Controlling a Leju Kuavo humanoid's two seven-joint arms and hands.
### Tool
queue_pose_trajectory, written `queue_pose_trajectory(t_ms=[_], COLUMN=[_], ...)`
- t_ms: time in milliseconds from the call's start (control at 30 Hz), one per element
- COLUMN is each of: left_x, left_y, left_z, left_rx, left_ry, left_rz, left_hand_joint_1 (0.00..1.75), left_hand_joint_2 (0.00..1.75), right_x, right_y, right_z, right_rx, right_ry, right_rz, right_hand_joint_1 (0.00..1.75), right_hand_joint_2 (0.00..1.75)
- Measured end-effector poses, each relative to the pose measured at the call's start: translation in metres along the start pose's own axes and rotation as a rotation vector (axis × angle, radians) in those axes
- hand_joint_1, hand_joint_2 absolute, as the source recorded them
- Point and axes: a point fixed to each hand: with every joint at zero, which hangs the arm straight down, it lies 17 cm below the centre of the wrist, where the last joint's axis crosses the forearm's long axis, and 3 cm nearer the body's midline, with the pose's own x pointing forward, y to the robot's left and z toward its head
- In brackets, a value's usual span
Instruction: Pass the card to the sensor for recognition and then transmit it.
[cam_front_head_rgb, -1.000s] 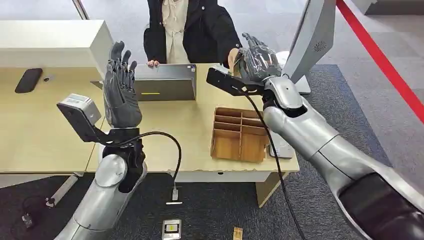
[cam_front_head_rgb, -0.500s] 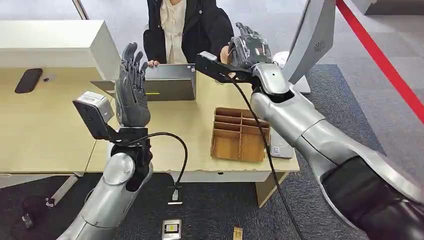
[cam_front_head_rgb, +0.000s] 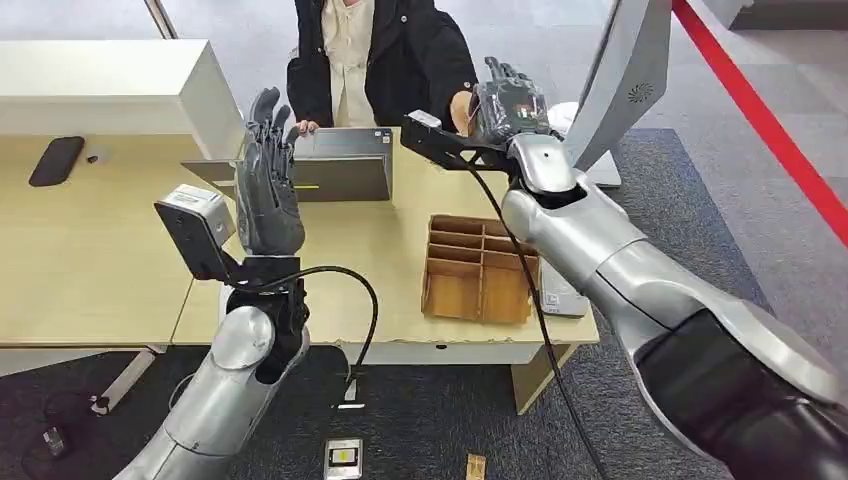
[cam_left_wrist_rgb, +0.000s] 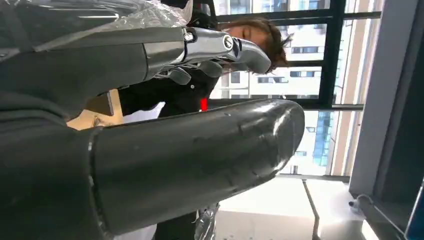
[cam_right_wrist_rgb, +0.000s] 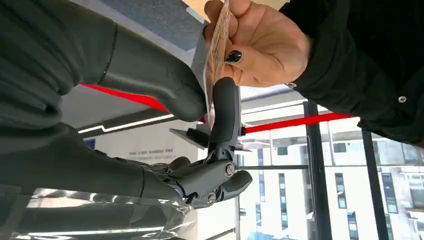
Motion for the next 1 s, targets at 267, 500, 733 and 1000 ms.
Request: queue_pose_trajectory(t_ms=[267, 500, 733, 1000], left_x=[0.0, 0.003, 0.003, -0.014], left_y=[-0.001, 0.006, 0.008, -0.005], left_z=[0.0, 0.003, 0.019, 0.048], left_rx=[0.0, 0.042, 0.049, -0.007], left_ry=[-0.003, -0.001, 0.035, 0.121], left_rz=[-0.011, -0.071, -0.051, 0.017], left_hand_joint_1=[0.0, 0.0, 0.0, 0.0], left_hand_joint_2=[0.0, 0.0, 0.0, 0.0], right_x=[-0.003, 0.028, 0.036, 0.065], right_y=[-0.001, -0.014, -0.006, 0.001], right_z=[-0.001, 0.014, 0.075, 0.182], right_rx=[-0.029, -0.114, -0.212, -0.224], right_ry=[0.006, -0.101, -0.147, -0.321], right_rz=[-0.109, -0.693, -1.12, -1.379], right_hand_joint_1=[0.0, 0.0, 0.0, 0.0], right_hand_joint_2=[1.75, 1.75, 1.75, 1.75])
